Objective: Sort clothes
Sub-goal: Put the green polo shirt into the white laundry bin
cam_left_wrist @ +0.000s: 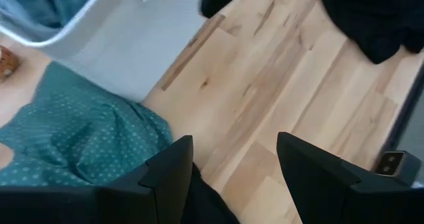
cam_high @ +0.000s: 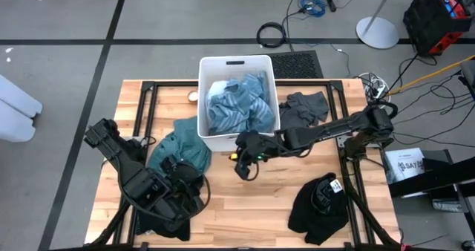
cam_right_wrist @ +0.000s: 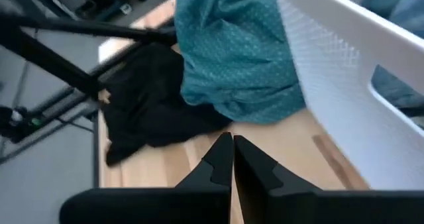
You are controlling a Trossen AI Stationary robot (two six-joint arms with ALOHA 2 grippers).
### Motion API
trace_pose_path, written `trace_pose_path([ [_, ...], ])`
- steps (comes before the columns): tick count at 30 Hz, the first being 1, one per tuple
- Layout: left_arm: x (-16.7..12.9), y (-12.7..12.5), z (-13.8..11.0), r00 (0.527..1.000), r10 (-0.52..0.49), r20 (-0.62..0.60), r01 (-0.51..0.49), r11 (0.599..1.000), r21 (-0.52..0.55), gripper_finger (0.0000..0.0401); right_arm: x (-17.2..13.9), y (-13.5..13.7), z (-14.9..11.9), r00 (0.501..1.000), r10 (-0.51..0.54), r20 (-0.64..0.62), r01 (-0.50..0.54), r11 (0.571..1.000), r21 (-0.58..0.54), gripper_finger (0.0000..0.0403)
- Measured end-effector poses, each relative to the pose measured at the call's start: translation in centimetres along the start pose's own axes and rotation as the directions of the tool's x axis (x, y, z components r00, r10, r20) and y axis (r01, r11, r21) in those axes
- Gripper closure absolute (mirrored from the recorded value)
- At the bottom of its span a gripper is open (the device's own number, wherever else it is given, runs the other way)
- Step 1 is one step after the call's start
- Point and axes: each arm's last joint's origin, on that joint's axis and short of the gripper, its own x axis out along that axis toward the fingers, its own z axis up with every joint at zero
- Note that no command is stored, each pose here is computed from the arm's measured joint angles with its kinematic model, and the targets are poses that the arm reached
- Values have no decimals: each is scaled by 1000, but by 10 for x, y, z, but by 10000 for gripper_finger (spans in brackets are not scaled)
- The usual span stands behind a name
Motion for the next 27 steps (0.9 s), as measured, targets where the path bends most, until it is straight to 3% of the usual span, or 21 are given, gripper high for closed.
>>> trace_pose_path([
  [6, -1, -1, -2, 1000, -6, -3, 6, 1000, 3, 173, 0, 15, 15, 987, 152, -56, -149, 988, 41, 403],
  [13, 1, 4, 1, 999, 32, -17, -31, 999, 9, 173, -50, 42, 26, 922, 318, -221, -311, 948, 64, 403],
  [16, 11, 10, 5, 991, 77, -105, -81, 996, -29, 173, -81, 54, 29, 913, 312, -263, -320, 947, 13, 403],
  [20, 39, 18, 6, 958, 139, -249, -133, 990, 41, 173, -126, 66, 29, 932, 267, -247, -287, 957, -47, 403],
  [27, 96, 38, -17, 884, 330, -330, -304, 944, 131, 173, -188, 69, 16, 960, 199, -196, -213, 976, -50, 403],
])
